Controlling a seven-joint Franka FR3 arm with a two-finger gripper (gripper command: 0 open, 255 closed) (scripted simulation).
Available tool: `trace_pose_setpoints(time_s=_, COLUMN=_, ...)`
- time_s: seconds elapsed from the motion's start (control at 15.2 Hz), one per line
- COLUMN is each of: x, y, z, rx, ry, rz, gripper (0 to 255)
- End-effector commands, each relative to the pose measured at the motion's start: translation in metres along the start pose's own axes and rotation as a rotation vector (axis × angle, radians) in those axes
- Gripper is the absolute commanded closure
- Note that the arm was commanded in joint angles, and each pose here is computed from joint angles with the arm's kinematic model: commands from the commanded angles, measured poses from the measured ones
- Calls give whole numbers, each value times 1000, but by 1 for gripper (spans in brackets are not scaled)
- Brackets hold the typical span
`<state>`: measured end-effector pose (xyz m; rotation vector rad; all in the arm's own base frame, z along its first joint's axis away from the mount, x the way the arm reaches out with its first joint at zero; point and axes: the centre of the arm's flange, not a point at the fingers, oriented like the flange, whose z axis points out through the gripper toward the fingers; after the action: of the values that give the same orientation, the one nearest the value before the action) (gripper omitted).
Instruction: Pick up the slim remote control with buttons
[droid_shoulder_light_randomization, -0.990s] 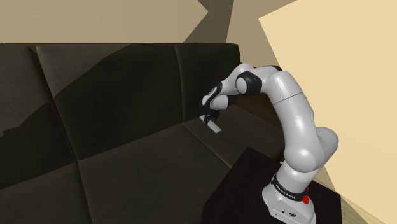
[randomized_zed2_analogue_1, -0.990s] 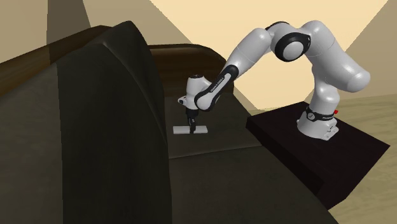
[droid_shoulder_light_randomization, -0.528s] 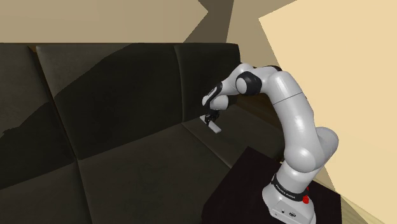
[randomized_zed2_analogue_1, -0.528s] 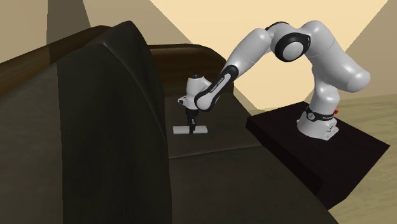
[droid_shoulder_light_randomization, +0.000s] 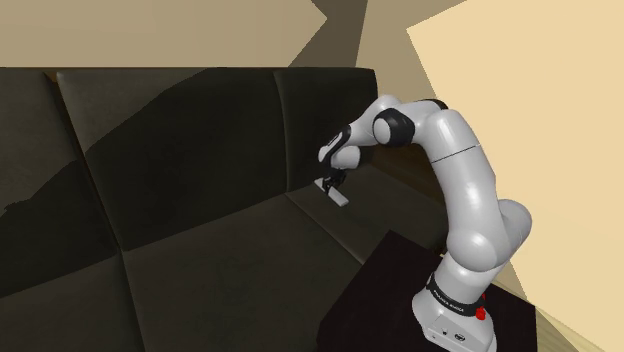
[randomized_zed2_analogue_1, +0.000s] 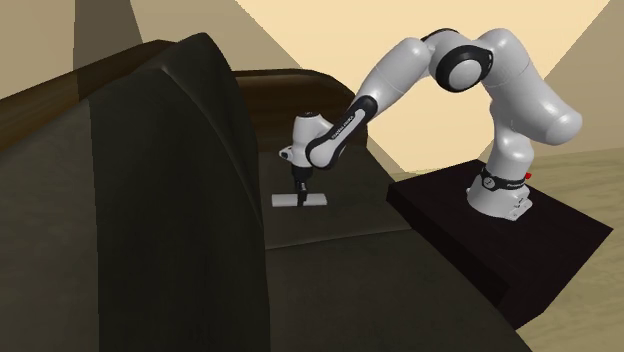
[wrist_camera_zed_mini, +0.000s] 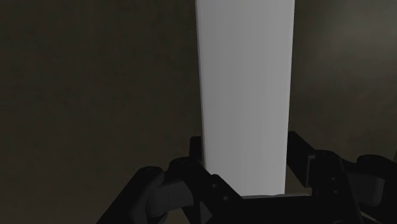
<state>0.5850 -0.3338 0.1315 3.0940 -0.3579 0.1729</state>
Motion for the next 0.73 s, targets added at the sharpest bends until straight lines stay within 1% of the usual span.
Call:
trace_pose_setpoints(time_s=0.0, x=1, y=0, z=-11, rx=0, ry=0, rz=0, gripper=255)
trace_pose_setpoints(time_s=0.59, x=7, y=1, z=-58, rx=0, ry=0, rz=0, gripper=255)
trace_pose_setpoints(time_s=0.66, x=7, y=1, z=-59, rx=0, ry=0, rz=0, gripper=255)
